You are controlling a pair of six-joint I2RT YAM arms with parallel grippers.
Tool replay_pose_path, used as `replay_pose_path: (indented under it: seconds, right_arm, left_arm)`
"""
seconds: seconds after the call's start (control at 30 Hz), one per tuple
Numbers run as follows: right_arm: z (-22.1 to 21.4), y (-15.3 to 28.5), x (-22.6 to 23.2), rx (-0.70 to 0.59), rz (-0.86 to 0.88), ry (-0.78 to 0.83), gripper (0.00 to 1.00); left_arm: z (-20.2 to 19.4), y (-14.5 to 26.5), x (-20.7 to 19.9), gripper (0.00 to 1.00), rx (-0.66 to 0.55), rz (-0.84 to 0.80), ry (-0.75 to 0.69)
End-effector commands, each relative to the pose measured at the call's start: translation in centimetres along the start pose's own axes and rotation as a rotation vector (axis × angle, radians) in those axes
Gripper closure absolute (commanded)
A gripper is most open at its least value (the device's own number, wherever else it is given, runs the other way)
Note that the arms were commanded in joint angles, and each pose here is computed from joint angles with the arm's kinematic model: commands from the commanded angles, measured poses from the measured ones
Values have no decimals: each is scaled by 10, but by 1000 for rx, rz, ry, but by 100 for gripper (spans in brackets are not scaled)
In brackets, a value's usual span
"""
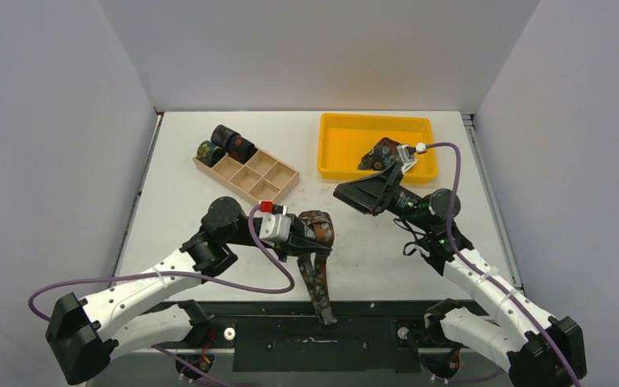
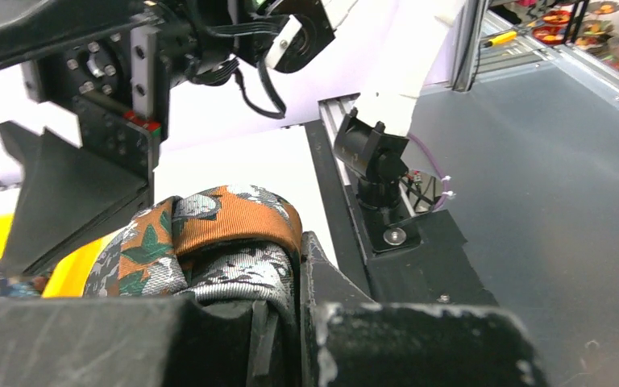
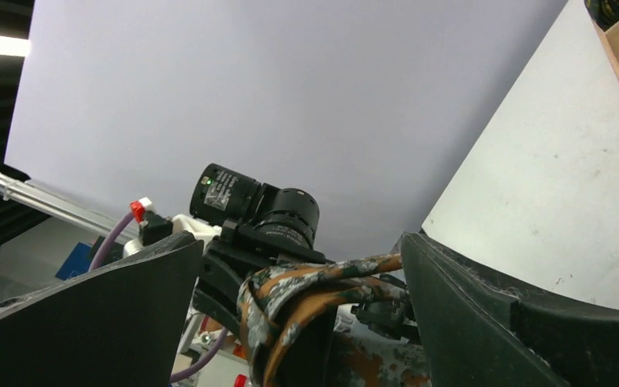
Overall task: Roll the ties
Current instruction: Flatten out the tie at the center of the board.
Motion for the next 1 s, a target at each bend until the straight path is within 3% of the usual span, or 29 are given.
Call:
replay_pose_path:
  seconds: [0.0, 0.43, 0.53, 0.8, 0.97]
  right_arm:
    - [-2, 11, 21, 29, 65, 29, 0]
    - [-7, 10, 30, 49, 132, -45, 0]
    - [-7, 5, 30, 53, 138, -56, 4]
    - [-3, -13, 39, 64, 174, -54, 2]
    - [5, -18, 42, 30, 214, -68, 23]
  left_arm:
    - [20, 9, 11, 100, -36, 56, -125]
    - [30, -7, 43, 100, -54, 60, -158]
    - [36, -11, 50, 100, -84, 73, -174]
    - [35, -28, 47, 100, -108, -14, -144]
    - [26, -30, 36, 100, -102, -49, -91]
Point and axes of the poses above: each gripper's point midway between its finger pads, its own y axis back along the fingers, its own x axis along the line the jaws close on, z = x × y, the point moved 5 cm from there along y, back along the fingers, and after that the axes turned 1 degree about -y, right-handed, at the moved point
